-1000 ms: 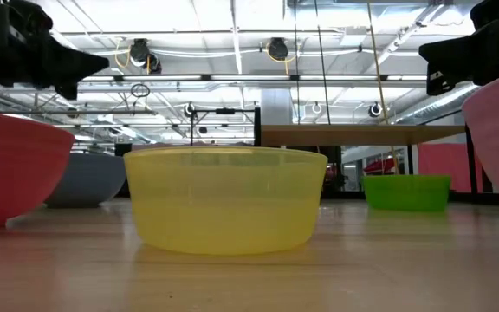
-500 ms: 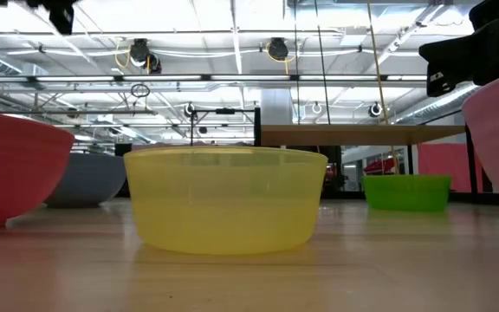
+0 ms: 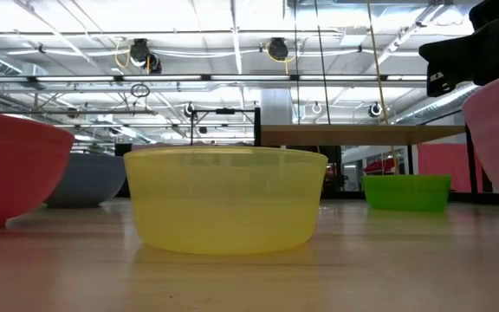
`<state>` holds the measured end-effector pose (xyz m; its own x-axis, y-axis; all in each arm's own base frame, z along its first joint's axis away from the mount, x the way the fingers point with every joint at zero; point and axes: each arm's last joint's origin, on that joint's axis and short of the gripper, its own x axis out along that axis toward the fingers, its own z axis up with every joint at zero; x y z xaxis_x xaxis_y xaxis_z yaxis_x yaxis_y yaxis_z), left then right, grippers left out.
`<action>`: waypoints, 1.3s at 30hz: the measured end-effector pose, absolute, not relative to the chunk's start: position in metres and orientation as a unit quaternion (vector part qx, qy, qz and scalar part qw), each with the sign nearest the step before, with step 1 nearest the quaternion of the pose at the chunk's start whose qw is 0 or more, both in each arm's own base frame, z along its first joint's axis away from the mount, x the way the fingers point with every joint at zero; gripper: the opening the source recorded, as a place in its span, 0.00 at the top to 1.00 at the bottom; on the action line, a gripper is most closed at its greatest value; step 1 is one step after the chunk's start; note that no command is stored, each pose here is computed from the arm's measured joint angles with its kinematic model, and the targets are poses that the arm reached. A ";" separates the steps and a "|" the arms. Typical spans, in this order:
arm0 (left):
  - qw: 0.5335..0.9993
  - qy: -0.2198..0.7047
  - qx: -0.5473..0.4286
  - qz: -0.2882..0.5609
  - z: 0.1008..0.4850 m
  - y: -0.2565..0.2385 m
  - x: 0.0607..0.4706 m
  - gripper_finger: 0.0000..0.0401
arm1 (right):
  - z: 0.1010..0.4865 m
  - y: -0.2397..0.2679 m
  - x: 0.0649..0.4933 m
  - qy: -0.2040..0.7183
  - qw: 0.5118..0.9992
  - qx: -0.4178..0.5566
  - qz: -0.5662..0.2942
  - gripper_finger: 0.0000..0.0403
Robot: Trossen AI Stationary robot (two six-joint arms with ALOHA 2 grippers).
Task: Place and stack bowls onto a shelf
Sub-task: Put the small violet bowl on the shelf
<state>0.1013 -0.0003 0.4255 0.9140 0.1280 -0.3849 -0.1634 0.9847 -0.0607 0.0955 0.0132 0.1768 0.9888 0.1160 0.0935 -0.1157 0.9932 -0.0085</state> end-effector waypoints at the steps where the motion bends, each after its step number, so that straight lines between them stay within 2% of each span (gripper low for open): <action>1: 0.973 0.211 -0.049 0.076 0.429 0.000 0.104 0.98 | 0.177 0.013 0.096 -0.047 0.997 -0.002 0.058 1.00; 8: 0.944 0.320 -0.057 0.060 0.437 -0.004 0.127 0.98 | 0.177 0.013 0.096 -0.047 0.997 -0.002 0.058 1.00; 15: 0.893 0.449 0.031 0.004 0.409 -0.014 0.162 0.98 | 0.177 0.013 0.096 -0.047 0.997 -0.002 0.058 1.00; 23: 0.857 0.503 0.111 -0.020 0.380 -0.020 0.213 0.98 | 0.177 0.013 0.096 -0.047 0.997 -0.005 0.058 1.00; 32: 0.820 0.551 0.146 -0.045 0.345 -0.026 0.261 0.98 | 0.177 0.013 0.096 -0.047 0.997 -0.002 0.058 1.00; 39: 0.801 0.572 0.166 -0.062 0.309 -0.027 0.283 0.88 | 0.177 0.013 0.096 -0.047 0.997 -0.002 0.058 1.00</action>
<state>0.2829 -0.0270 0.3094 0.3386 0.0909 -0.9365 0.2886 0.9373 0.1954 0.0955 0.0132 0.1768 0.9888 0.1162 0.0935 -0.1159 0.9932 -0.0085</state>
